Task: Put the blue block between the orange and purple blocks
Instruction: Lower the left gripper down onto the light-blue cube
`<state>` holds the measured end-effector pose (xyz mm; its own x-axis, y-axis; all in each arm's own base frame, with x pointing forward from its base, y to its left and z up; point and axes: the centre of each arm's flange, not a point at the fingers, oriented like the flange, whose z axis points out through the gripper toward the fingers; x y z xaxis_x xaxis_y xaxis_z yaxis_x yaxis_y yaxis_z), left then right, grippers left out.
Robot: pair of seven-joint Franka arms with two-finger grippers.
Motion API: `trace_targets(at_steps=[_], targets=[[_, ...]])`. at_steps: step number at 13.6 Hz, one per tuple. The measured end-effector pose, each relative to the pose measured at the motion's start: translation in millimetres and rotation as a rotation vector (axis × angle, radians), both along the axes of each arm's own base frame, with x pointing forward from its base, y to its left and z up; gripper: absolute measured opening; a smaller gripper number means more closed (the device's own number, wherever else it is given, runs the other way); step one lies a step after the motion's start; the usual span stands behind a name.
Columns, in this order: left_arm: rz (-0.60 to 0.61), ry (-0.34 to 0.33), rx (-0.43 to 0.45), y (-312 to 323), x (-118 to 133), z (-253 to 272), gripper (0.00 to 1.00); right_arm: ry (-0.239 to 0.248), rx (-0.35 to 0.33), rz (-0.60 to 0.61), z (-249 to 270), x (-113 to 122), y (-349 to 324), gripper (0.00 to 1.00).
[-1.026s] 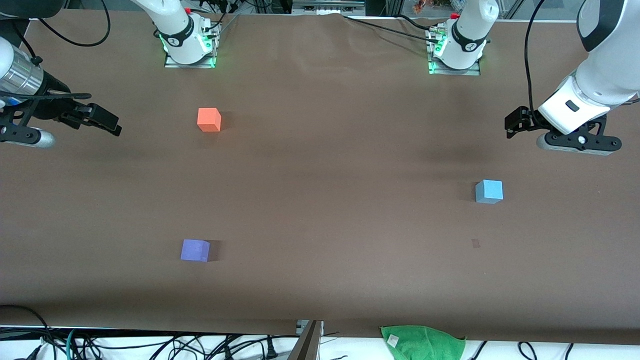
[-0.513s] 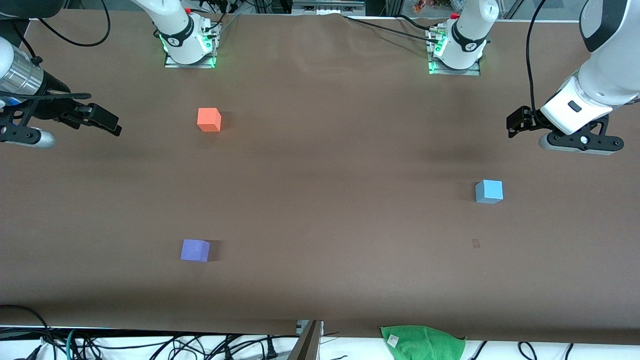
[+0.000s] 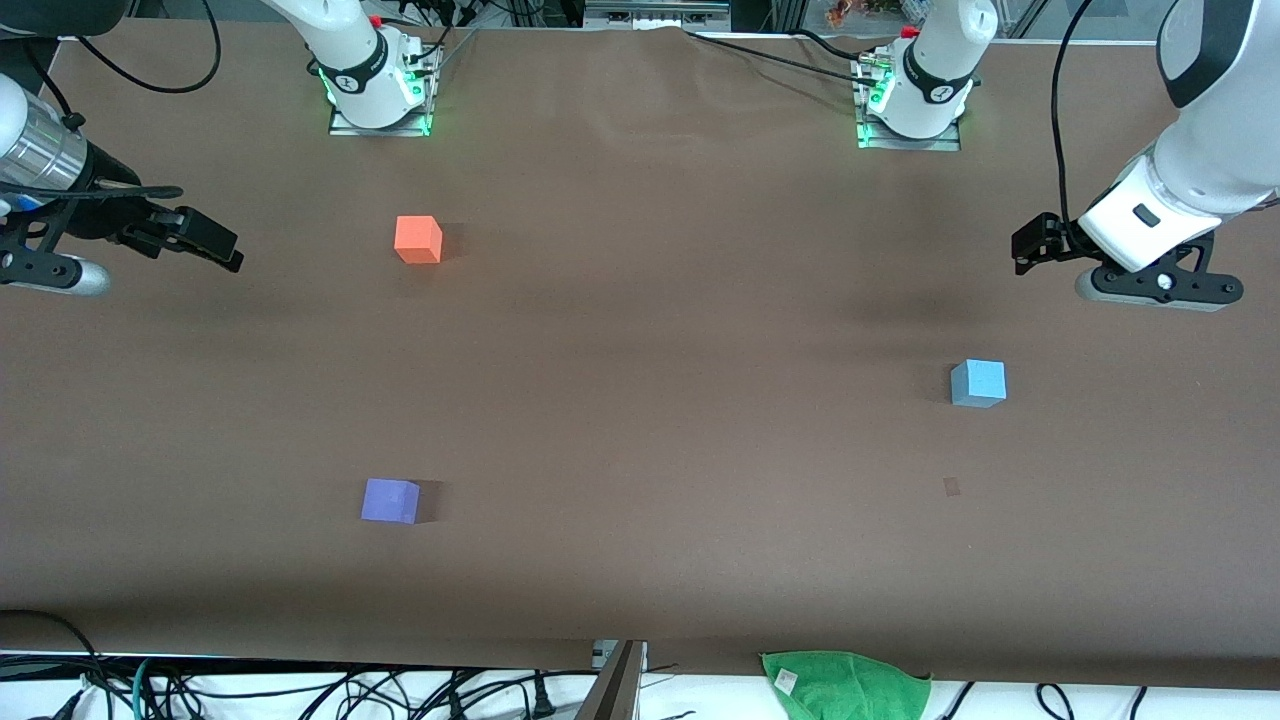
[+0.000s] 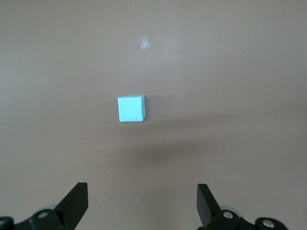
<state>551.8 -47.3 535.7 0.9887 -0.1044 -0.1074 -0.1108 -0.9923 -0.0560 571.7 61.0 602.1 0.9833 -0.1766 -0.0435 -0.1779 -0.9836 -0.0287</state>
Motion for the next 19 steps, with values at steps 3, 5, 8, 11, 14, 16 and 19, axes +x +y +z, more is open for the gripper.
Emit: trace_targets(at_steps=[3,5,8,11,14,16,19], targets=[[0.012,0.072,0.006,5.8,11.0,-38.6,1.00,0.000,0.000,0.000,0.0,0.0,0.0,1.00],[0.021,0.097,0.006,11.0,25.9,-74.1,1.00,0.000,0.000,0.000,0.0,0.0,0.0,1.00],[0.053,0.069,-0.002,35.1,54.6,-130.9,1.00,0.000,0.000,0.000,0.0,0.0,0.0,1.00],[0.039,0.067,-0.017,67.1,72.5,-192.2,1.00,0.000,0.000,0.000,0.1,0.0,0.0,1.00],[0.005,0.127,-0.028,76.6,72.6,-242.7,1.00,0.000,0.000,0.000,0.1,0.0,0.0,1.00],[-0.008,0.146,-0.031,71.7,71.5,-262.4,1.00,0.000,0.000,0.000,0.1,0.0,-0.1,1.00],[-0.030,0.129,-0.017,71.4,67.8,-292.6,1.00,0.000,0.000,-0.001,0.1,0.1,-0.5,1.00]])
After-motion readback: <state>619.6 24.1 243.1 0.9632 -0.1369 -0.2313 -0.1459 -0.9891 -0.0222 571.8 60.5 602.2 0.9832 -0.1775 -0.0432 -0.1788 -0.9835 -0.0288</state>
